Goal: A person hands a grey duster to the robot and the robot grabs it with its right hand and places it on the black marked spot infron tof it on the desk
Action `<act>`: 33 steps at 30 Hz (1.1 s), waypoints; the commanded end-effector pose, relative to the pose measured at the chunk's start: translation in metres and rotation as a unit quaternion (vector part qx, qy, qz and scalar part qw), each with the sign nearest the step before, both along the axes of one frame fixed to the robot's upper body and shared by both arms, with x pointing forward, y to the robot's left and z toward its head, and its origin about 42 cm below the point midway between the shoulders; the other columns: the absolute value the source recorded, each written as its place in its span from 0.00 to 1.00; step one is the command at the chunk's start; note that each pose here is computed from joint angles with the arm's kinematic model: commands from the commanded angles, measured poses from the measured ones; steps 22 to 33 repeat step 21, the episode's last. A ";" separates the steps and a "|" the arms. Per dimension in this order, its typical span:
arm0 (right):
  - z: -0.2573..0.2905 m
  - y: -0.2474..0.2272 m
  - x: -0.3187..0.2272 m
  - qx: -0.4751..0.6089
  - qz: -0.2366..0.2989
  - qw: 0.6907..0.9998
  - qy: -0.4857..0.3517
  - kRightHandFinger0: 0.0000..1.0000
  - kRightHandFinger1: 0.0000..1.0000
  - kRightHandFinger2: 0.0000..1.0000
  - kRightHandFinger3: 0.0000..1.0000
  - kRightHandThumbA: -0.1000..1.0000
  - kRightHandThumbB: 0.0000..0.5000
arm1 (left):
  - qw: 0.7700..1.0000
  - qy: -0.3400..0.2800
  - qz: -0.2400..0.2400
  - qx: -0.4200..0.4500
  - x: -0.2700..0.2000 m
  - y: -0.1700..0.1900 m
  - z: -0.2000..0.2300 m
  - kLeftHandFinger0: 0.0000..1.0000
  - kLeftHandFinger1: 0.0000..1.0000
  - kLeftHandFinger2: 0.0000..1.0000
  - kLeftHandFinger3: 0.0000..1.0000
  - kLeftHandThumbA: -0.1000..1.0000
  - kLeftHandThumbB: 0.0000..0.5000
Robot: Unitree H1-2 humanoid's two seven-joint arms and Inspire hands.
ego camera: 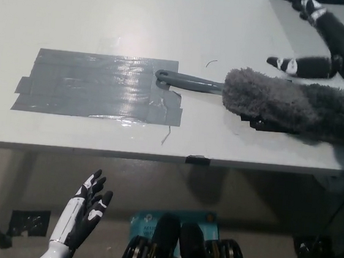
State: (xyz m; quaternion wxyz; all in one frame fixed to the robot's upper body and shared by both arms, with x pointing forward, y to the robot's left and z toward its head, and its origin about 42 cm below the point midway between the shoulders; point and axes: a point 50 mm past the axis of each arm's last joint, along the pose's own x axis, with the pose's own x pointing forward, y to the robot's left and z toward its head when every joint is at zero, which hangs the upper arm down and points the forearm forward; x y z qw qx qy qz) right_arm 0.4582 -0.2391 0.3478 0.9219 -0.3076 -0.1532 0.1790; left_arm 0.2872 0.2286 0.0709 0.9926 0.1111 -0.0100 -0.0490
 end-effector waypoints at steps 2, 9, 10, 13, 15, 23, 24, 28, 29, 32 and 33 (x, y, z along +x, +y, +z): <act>0.007 0.014 -0.163 0.167 0.116 0.970 -0.130 1.00 1.00 1.00 1.00 0.86 0.80 | 0.999 -0.040 -0.011 0.011 0.013 -0.001 0.016 0.99 1.00 1.00 1.00 0.82 0.23; -0.108 0.035 -0.154 0.217 0.023 0.975 -0.031 1.00 1.00 1.00 1.00 0.76 0.60 | 0.999 -0.031 -0.007 0.015 0.002 0.002 0.006 0.98 1.00 1.00 1.00 0.83 0.24; -0.128 0.037 -0.152 0.230 -0.002 0.973 -0.013 1.00 1.00 1.00 1.00 0.72 0.57 | 0.999 -0.029 -0.008 0.013 0.000 0.000 0.005 0.98 1.00 1.00 1.00 0.83 0.23; -0.189 0.041 -0.147 0.236 -0.070 0.969 0.038 1.00 1.00 1.00 1.00 0.70 0.50 | 1.000 -0.017 -0.009 0.009 -0.006 -0.002 0.002 1.00 1.00 1.00 1.00 0.83 0.25; -0.226 0.042 -0.148 0.233 -0.103 0.964 0.073 1.00 1.00 1.00 1.00 0.72 0.53 | 1.000 -0.017 -0.010 0.004 -0.011 -0.004 0.000 1.00 1.00 1.00 1.00 0.82 0.24; -0.254 0.040 -0.146 0.211 -0.110 0.966 0.099 1.00 1.00 1.00 1.00 0.73 0.48 | 1.000 -0.024 -0.009 0.006 -0.011 -0.004 0.000 1.00 1.00 1.00 1.00 0.82 0.25; -0.254 0.040 -0.146 0.211 -0.110 0.966 0.099 1.00 1.00 1.00 1.00 0.73 0.48 | 1.000 -0.024 -0.009 0.006 -0.011 -0.004 0.000 1.00 1.00 1.00 1.00 0.82 0.25; -0.254 0.040 -0.146 0.211 -0.110 0.966 0.099 1.00 1.00 1.00 1.00 0.73 0.48 | 1.000 -0.024 -0.009 0.006 -0.011 -0.004 0.000 1.00 1.00 1.00 1.00 0.82 0.25; -0.254 0.040 -0.146 0.211 -0.110 0.966 0.099 1.00 1.00 1.00 1.00 0.73 0.48 | 1.000 -0.024 -0.009 0.006 -0.011 -0.004 0.000 1.00 1.00 1.00 1.00 0.82 0.25; -0.254 0.040 -0.146 0.211 -0.110 0.966 0.099 1.00 1.00 1.00 1.00 0.73 0.48 | 1.000 -0.024 -0.009 0.006 -0.011 -0.004 0.000 1.00 1.00 1.00 1.00 0.82 0.25; -0.254 0.040 -0.146 0.211 -0.110 0.966 0.099 1.00 1.00 1.00 1.00 0.73 0.48 | 1.000 -0.024 -0.009 0.006 -0.011 -0.004 0.000 1.00 1.00 1.00 1.00 0.82 0.25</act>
